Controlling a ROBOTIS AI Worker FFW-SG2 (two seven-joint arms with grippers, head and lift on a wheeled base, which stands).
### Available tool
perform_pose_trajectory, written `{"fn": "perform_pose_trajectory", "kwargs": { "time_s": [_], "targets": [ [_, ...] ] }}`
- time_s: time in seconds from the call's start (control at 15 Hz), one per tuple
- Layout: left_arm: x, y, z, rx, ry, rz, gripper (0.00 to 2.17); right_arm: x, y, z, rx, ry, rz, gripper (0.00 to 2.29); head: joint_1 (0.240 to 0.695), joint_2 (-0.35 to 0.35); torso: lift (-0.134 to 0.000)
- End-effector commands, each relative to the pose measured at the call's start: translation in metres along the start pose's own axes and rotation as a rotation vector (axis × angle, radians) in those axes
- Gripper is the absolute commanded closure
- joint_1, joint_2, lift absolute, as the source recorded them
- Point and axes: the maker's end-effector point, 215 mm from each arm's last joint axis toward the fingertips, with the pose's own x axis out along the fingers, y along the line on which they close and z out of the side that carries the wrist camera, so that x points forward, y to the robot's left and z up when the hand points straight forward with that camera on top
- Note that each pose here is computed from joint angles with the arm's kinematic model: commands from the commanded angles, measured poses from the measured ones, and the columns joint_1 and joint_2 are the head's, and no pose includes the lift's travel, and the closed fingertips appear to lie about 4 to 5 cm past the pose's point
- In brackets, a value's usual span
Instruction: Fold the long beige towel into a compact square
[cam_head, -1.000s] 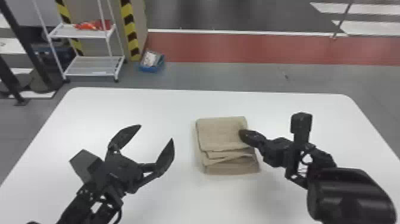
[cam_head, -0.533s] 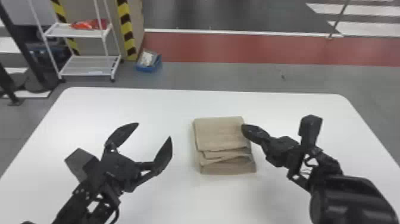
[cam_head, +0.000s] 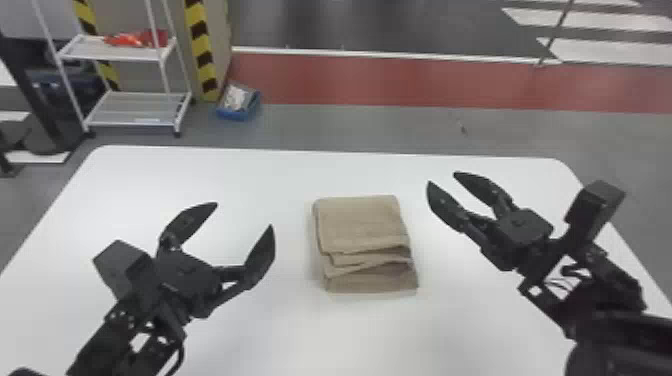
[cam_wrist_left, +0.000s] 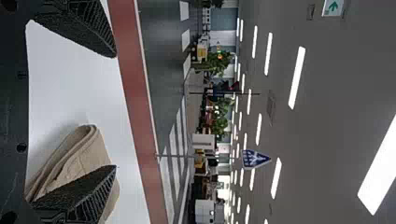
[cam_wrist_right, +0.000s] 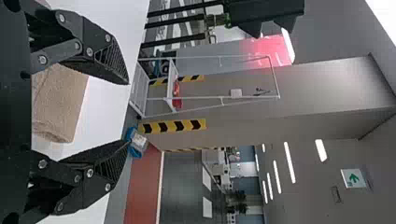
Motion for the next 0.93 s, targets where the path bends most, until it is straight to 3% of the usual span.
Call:
{"fn": "perform_pose_trajectory", "kwargs": {
  "time_s": [0.0, 0.13, 0.2, 0.47, 0.67, 0.87],
  "targets": [
    [0.001, 0.009, 0.015, 0.046, -0.023, 0.051, 0.03, -0.028, -0.013, 0.001, 0.008, 0.030, -0.065, 0.07, 0.695, -0.093, -0.124],
    [0.003, 0.018, 0.033, 0.045, -0.057, 0.102, 0.03, -0.050, -0.013, -0.007, 0.024, 0.018, -0.108, 0.07, 0.695, -0.112, -0.124],
    [0.003, 0.027, 0.035, 0.055, -0.051, 0.130, 0.03, -0.057, -0.008, -0.011, 0.042, 0.010, -0.103, 0.07, 0.695, -0.120, -0.124],
    [-0.006, 0.076, 0.035, 0.079, 0.015, 0.237, 0.03, -0.095, -0.009, -0.011, 0.067, -0.029, -0.190, 0.07, 0.695, -0.111, -0.124],
    [-0.022, 0.098, 0.019, 0.041, 0.051, 0.322, 0.03, -0.089, 0.021, -0.009, 0.063, -0.023, -0.147, 0.07, 0.695, -0.067, -0.124],
    [-0.034, 0.107, 0.015, 0.066, 0.066, 0.346, 0.03, -0.098, 0.021, -0.006, 0.050, -0.029, -0.182, 0.07, 0.695, -0.023, -0.124]
  ]
}}
